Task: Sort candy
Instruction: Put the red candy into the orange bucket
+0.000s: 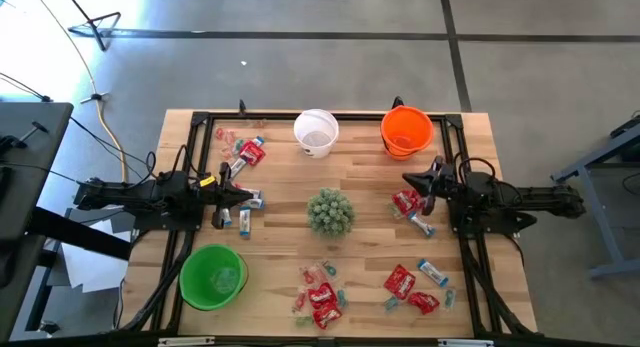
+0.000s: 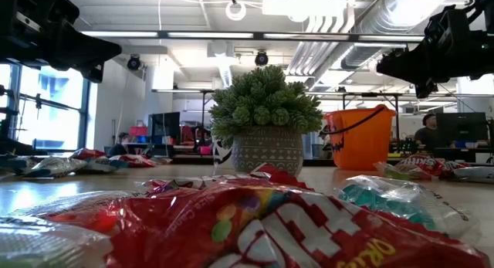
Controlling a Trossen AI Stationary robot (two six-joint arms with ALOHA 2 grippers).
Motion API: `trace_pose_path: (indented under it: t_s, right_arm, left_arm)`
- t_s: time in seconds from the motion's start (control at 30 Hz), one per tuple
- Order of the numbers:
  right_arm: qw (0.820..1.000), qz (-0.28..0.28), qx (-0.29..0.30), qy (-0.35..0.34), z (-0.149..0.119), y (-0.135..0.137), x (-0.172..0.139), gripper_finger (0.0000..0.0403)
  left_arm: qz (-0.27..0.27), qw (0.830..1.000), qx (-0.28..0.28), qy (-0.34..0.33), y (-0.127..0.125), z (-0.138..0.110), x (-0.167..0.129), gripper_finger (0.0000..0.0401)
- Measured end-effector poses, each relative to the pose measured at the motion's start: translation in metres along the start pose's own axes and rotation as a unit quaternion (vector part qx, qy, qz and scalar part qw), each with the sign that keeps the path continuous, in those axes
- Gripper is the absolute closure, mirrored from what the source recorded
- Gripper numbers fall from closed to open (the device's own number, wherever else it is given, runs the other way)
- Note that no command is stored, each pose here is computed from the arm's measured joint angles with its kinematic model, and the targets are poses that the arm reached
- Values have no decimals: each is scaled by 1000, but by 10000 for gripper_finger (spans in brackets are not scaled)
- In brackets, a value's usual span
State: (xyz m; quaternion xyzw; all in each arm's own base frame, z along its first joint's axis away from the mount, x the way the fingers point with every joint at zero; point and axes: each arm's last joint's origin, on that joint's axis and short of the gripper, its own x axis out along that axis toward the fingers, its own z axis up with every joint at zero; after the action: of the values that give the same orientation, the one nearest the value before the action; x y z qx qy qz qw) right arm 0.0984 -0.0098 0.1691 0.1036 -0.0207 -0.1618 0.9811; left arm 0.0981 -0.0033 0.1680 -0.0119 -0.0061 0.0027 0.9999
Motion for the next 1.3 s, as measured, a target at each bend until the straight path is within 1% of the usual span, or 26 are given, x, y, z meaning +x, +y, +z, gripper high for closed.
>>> trace_pose_path:
  t_s: [0.57, 0.67, 0.77, 0.9, 1.3]
  right_arm:
    - [1000, 5, 1, 1, 0, 0, 0, 402]
    - [1000, 11, 9, 3, 0, 1, 0, 402]
    - [1000, -10, 15, -3, 0, -1, 0, 402]
    - [999, -5, 50, -2, 0, 0, 0, 402]
    - [999, -5, 53, -2, 0, 0, 0, 402]
  left_arm:
    - [0, 1000, 0, 0, 0, 0, 0, 400]
    - [0, 1000, 0, 0, 0, 0, 0, 400]
    - [0, 1000, 0, 0, 0, 0, 0, 401]
    - [0, 1000, 0, 0, 0, 0, 0, 400]
    - [0, 1000, 0, 0, 0, 0, 0, 400]
